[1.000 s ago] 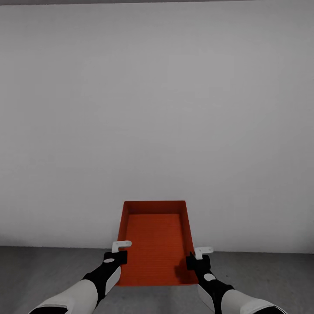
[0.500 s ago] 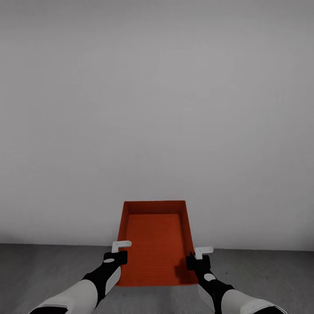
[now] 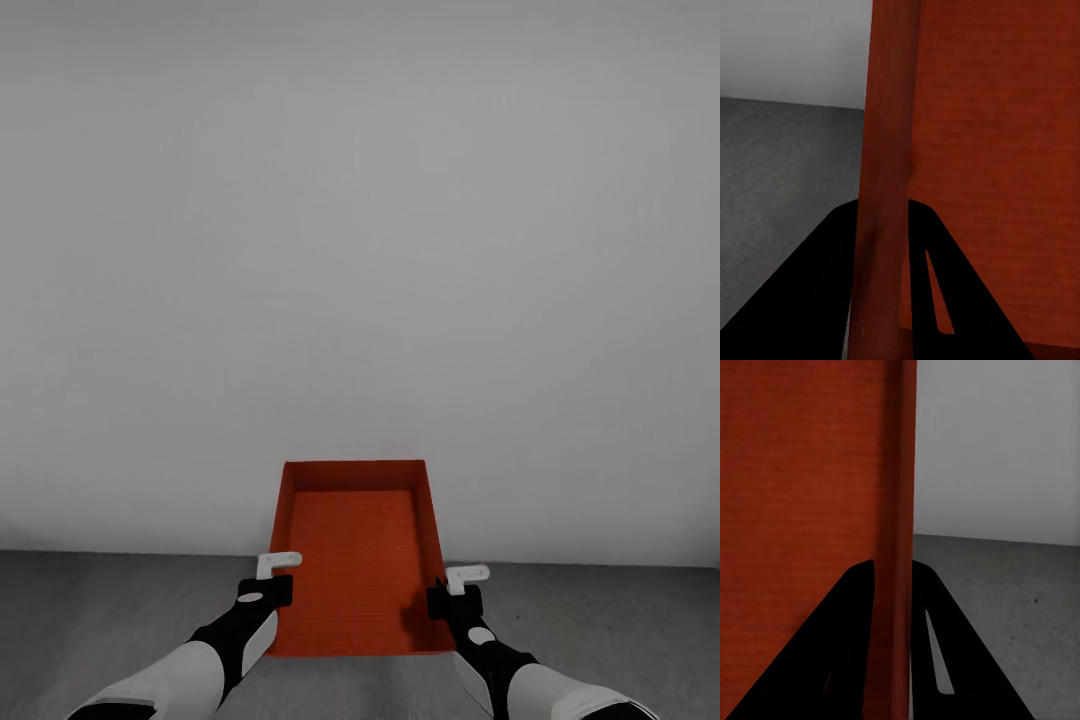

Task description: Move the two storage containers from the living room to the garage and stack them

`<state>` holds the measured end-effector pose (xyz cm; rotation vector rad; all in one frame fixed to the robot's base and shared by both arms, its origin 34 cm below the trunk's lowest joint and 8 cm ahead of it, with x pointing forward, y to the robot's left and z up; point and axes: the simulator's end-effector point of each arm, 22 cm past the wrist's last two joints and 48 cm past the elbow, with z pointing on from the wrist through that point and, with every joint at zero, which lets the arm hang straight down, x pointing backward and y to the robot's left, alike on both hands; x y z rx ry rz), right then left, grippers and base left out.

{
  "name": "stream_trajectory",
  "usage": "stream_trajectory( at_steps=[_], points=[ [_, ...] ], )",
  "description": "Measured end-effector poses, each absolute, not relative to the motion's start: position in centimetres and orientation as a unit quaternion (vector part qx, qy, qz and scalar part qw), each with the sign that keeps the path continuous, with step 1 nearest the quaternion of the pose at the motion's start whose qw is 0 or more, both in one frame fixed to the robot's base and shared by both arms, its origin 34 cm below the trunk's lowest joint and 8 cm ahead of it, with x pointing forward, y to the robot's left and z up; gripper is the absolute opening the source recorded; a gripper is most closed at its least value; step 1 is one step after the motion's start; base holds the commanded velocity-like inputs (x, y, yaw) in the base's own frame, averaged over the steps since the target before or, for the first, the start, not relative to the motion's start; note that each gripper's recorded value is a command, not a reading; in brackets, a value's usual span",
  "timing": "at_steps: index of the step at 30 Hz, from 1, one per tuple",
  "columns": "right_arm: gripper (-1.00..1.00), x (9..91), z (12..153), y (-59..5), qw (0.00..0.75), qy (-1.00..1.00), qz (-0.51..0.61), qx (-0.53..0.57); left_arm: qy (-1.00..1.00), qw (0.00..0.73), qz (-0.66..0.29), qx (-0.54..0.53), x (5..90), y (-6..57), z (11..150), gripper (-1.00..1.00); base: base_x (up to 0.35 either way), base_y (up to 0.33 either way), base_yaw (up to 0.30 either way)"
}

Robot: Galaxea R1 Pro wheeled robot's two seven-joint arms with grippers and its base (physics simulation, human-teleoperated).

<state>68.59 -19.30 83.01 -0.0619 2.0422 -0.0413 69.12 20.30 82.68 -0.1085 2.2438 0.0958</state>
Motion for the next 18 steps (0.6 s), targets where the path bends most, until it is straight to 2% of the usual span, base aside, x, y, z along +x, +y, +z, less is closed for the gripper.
stream_trajectory(
  at_steps=[18],
  points=[
    [-1.0,68.2,81.5,-19.4,0.51,0.86,-0.017,-0.027,0.906,0.419,0.039,-0.043,68.7,20.2,81.1,-1.0,0.0,0.0,0.0]
  ],
)
